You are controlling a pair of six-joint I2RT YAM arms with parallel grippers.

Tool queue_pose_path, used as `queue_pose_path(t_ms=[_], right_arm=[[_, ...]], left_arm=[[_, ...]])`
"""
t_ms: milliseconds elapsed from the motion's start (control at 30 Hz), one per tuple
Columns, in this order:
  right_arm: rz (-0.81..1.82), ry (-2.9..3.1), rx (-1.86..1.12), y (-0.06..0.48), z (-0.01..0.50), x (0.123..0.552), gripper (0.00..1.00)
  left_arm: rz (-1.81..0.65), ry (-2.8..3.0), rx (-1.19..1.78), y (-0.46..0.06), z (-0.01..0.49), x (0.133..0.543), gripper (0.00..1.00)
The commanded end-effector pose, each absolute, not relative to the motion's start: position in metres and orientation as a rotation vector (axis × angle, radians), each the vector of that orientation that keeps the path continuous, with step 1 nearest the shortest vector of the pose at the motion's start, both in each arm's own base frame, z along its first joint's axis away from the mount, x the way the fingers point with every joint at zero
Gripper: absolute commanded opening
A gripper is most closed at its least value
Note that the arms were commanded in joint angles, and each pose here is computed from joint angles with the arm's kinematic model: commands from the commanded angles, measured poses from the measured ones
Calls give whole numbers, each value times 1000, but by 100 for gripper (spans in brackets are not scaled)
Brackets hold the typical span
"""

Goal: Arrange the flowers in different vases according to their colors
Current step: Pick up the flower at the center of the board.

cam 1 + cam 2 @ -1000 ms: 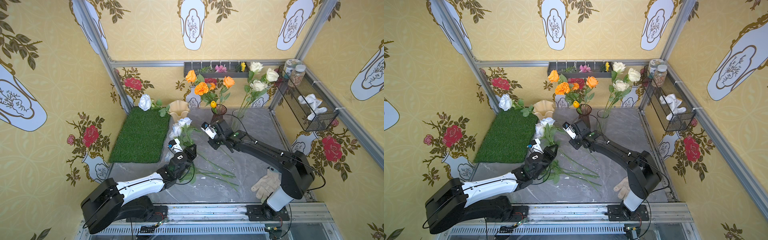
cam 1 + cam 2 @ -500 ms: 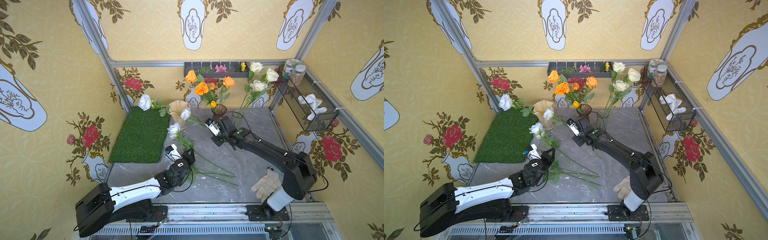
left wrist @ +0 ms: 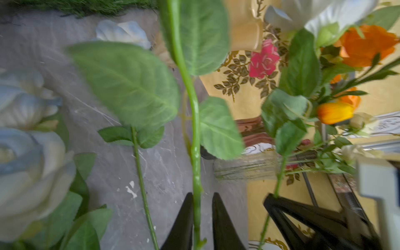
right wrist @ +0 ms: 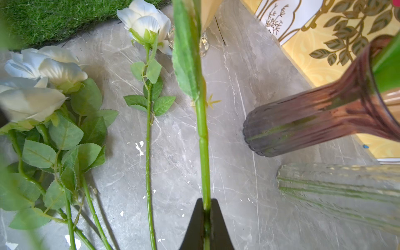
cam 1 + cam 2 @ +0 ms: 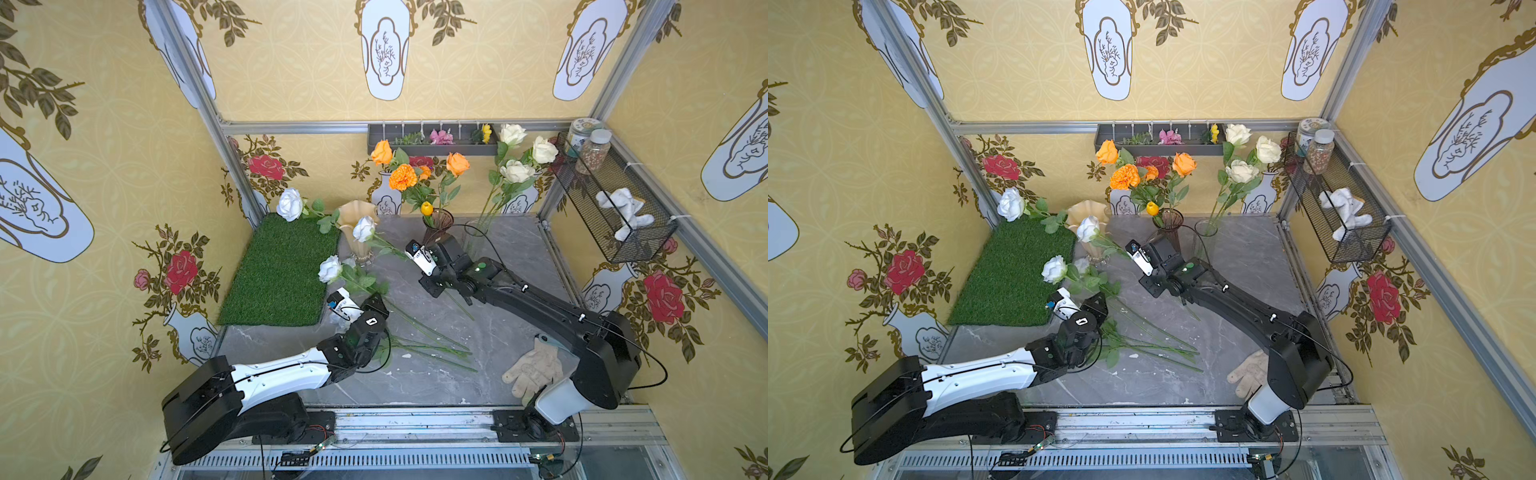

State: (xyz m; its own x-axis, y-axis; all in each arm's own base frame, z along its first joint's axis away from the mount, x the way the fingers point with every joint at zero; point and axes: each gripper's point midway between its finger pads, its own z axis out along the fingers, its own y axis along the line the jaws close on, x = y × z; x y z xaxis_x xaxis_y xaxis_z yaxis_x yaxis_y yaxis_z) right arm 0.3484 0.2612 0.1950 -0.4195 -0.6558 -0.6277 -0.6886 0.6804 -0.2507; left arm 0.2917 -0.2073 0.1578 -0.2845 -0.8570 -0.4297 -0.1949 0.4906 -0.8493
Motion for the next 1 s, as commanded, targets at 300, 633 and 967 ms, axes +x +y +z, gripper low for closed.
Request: queue_pose_path(t_ms=[300,633,967], right_arm=[[401,2230,-874,263,246,315,0],[679,2254,-801,260,269,293,0],[956,2221,-827,277,283,266,0]], left_arm=[[-1048,1770,-734,-247,204,286,89],[-1188,1734,-629,-258,234,248,90],[-1339,1700,-413,-298,291,240,68]])
